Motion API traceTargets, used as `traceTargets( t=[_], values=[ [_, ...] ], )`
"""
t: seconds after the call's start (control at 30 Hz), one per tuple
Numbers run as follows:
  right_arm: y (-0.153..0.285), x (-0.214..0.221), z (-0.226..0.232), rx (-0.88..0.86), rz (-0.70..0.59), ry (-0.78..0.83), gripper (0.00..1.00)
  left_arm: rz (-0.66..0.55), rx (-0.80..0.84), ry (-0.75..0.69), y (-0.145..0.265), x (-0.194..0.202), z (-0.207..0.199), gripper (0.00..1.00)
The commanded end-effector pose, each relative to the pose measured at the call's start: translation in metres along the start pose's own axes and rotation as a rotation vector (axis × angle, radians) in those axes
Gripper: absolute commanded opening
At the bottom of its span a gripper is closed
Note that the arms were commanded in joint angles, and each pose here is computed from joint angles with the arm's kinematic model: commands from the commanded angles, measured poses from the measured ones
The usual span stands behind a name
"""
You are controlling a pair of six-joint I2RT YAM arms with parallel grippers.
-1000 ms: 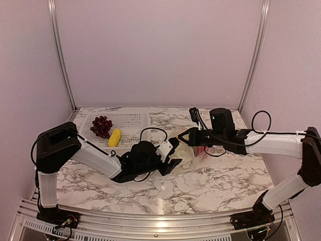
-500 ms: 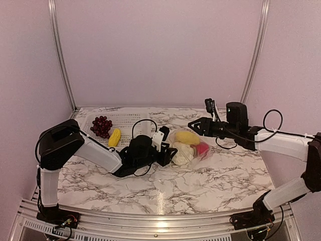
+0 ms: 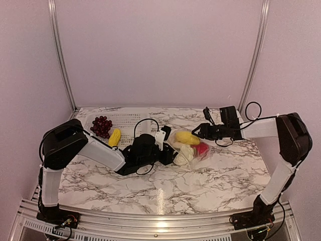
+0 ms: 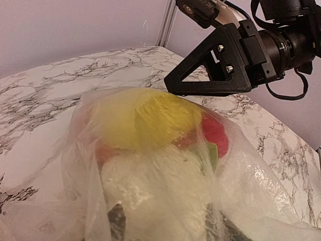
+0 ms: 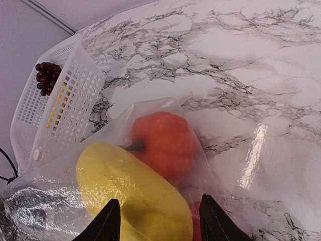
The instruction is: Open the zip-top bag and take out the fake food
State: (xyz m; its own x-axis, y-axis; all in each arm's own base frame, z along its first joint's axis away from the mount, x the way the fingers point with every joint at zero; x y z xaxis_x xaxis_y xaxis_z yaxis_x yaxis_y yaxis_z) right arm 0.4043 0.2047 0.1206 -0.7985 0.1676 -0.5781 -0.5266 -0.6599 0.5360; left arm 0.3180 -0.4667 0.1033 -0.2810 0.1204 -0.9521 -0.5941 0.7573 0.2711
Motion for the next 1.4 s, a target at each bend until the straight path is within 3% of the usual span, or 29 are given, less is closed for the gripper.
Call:
traceTargets(
  t=[0.0,0.13,0.37,0.57,0.8,0.97,1.17,1.37],
  values=[
    [-0.011,-0.008,0.016,-0.116,0.034,0.039,0.52,0.048,0.005,0.018,-0.006,0.014,0.005,0.55],
    [-0.022,-0.001,0.013,-0.145,0.080,0.027,0.50,0.056,-0.002,0.029,-0.008,0.017,0.010,0.57],
    [-0.018,0.022,0.016,-0.203,0.140,-0.022,0.21,0.062,0.012,0.049,-0.010,0.017,0.013,0.64],
    [-0.001,0.054,0.019,-0.233,0.189,-0.061,0.18,0.061,0.053,0.060,-0.014,0.016,0.006,0.69],
    [0.013,0.087,0.038,-0.262,0.249,-0.052,0.19,0.078,0.125,0.084,-0.018,0.019,-0.006,0.72],
    [0.022,0.083,0.042,-0.241,0.225,-0.029,0.24,0.116,0.129,0.094,-0.019,0.027,-0.007,0.75],
    [0.028,0.064,0.034,-0.166,0.170,-0.016,0.38,0.193,0.149,0.049,0.000,0.026,-0.012,0.84],
    [0.033,0.078,0.017,-0.071,0.197,-0.017,0.49,0.284,0.102,-0.021,0.026,0.025,-0.005,0.93]
  ],
)
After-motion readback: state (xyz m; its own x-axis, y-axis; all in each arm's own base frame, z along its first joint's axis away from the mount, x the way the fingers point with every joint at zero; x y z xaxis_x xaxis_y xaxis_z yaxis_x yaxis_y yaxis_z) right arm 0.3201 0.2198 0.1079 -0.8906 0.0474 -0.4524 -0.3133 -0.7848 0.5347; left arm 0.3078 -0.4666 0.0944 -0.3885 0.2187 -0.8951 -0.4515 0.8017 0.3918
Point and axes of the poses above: each gripper's point midway between its finger pads, its own y axis back along the fingers, its own z axis along the line the jaws close on, x = y × z, the point moved 1 cm from there along y, back along the fingers, and after that the axes turned 7 degrees about -y, right-handed, at the moved point
